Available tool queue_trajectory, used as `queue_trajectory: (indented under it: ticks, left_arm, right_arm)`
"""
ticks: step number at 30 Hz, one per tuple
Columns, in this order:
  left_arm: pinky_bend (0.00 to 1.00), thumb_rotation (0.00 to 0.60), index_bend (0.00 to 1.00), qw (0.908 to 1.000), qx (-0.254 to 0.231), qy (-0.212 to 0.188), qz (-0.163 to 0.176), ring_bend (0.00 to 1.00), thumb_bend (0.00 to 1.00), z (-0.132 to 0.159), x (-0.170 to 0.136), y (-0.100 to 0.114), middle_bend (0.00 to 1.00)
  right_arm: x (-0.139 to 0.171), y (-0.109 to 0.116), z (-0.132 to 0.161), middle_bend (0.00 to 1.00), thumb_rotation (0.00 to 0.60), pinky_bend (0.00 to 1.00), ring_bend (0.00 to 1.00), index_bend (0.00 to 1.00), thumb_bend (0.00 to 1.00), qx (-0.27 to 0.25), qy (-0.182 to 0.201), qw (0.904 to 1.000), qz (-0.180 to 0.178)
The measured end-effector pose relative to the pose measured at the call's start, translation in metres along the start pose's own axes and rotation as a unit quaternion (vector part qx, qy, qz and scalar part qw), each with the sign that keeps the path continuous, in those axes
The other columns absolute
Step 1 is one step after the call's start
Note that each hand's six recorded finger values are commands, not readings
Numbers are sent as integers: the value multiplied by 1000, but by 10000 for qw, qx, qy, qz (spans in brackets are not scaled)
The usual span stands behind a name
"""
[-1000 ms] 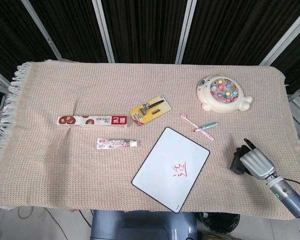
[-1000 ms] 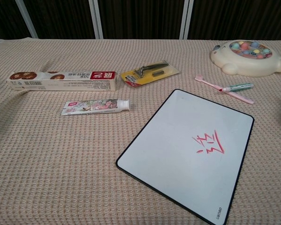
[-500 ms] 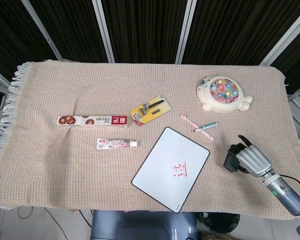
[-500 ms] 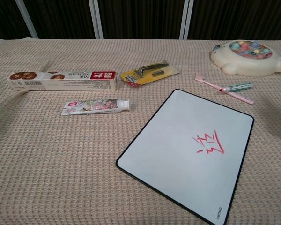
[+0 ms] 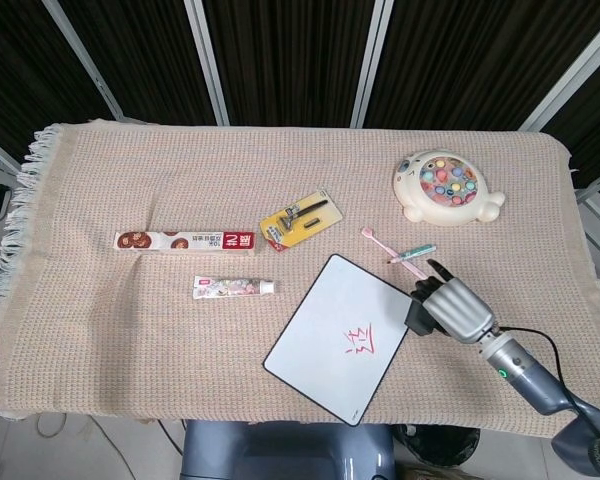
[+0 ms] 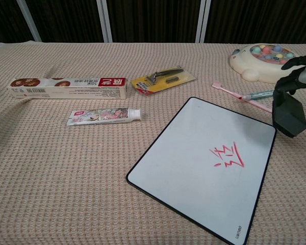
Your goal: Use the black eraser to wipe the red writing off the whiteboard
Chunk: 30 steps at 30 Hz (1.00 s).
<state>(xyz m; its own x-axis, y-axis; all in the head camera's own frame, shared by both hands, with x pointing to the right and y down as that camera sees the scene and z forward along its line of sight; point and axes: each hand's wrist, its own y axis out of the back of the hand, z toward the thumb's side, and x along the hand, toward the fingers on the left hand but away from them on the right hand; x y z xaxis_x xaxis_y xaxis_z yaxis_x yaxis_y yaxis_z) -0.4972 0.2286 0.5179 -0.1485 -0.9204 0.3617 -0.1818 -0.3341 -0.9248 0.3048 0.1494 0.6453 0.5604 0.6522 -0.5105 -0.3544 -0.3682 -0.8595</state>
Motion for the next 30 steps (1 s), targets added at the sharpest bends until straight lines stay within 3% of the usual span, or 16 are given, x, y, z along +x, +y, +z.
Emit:
queue_trajectory:
  ticks: [12,21,30]
  left_arm:
    - [0,600,158,10000,-14,6,0,23,640,-1,0,1,87]
    - [0,600,158,10000,-34,20,21,23,639,-2,1,2,87]
    - [0,600,158,10000,-24,18,11,23,640,-1,1,1,87]
  right_arm:
    - [-50,31,59,479,600,140,404,586,429,15,439,9988,-223]
    - [-60,23,87,470,600,140,399,586,429,414,710,9955,-478]
    - [-61,16,105,469,600,140,397,595,429,500,896,9933,-531]
